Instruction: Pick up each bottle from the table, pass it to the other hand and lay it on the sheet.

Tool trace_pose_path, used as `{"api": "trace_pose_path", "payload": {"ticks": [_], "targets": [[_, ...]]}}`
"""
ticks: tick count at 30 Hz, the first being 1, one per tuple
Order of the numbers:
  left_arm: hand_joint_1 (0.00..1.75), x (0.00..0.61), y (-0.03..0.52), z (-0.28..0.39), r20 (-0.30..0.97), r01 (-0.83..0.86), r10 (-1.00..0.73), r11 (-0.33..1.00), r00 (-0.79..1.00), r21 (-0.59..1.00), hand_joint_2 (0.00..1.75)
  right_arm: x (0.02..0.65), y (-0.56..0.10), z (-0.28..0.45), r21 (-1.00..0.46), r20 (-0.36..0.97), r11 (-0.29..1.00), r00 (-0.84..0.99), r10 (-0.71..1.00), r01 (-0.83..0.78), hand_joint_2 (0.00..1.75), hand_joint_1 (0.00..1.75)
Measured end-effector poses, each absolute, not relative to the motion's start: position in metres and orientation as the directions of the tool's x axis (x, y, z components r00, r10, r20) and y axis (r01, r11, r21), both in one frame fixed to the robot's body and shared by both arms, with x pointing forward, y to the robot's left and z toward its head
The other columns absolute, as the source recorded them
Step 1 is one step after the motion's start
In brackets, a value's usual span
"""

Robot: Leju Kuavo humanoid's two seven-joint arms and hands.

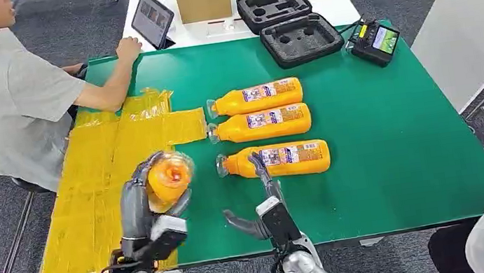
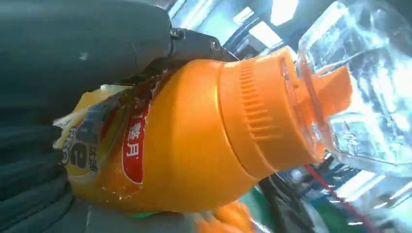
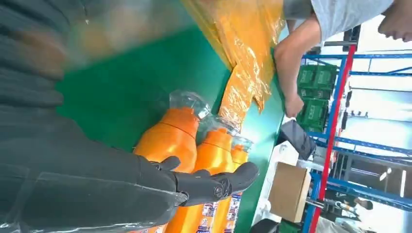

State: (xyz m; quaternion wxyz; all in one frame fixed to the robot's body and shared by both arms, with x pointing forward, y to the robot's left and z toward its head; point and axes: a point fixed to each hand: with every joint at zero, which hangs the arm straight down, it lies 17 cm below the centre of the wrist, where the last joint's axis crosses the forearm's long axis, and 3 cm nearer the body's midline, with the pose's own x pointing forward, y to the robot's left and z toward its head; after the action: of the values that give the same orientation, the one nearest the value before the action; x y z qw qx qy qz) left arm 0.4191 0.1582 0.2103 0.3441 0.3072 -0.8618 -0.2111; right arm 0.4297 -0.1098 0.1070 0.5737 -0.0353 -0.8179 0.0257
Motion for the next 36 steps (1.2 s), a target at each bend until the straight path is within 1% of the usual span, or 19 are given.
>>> {"api": "trace_pose_path", "payload": {"ticks": [2, 4, 7, 32, 36], "targets": [[1.75, 0.426, 0.161, 0.204, 0.325, -0.442, -0.793, 0.57, -0.515, 0.692, 1.75, 0.43, -0.108, 0.108, -0.075, 0.937, 0.997, -0.341, 0.076, 0.019, 1.75, 0.0], [1.75, 0.436, 0.166, 0.198, 0.236, -0.474, -0.867, 0.447, -0.439, 0.759, 1.75, 0.43, -0.107, 0.109, -0.064, 0.938, 0.998, -0.34, 0.064, 0.01, 1.75, 0.0], [1.75, 0.445, 0.17, 0.192, 0.194, -0.482, -0.899, 0.381, -0.393, 0.789, 1.75, 0.431, -0.104, 0.111, -0.054, 0.938, 0.999, -0.341, 0.052, 0.004, 1.75, 0.0], [1.75, 0.452, 0.171, 0.182, 0.19, -0.463, -0.906, 0.362, -0.378, 0.809, 1.75, 0.431, -0.102, 0.113, -0.047, 0.938, 0.999, -0.344, 0.045, 0.002, 1.75, 0.0], [1.75, 0.462, 0.165, 0.171, 0.136, -0.435, -0.928, 0.287, -0.346, 0.854, 1.75, 0.432, -0.101, 0.113, -0.042, 0.939, 0.999, -0.342, 0.037, -0.005, 1.75, 0.0]]}}
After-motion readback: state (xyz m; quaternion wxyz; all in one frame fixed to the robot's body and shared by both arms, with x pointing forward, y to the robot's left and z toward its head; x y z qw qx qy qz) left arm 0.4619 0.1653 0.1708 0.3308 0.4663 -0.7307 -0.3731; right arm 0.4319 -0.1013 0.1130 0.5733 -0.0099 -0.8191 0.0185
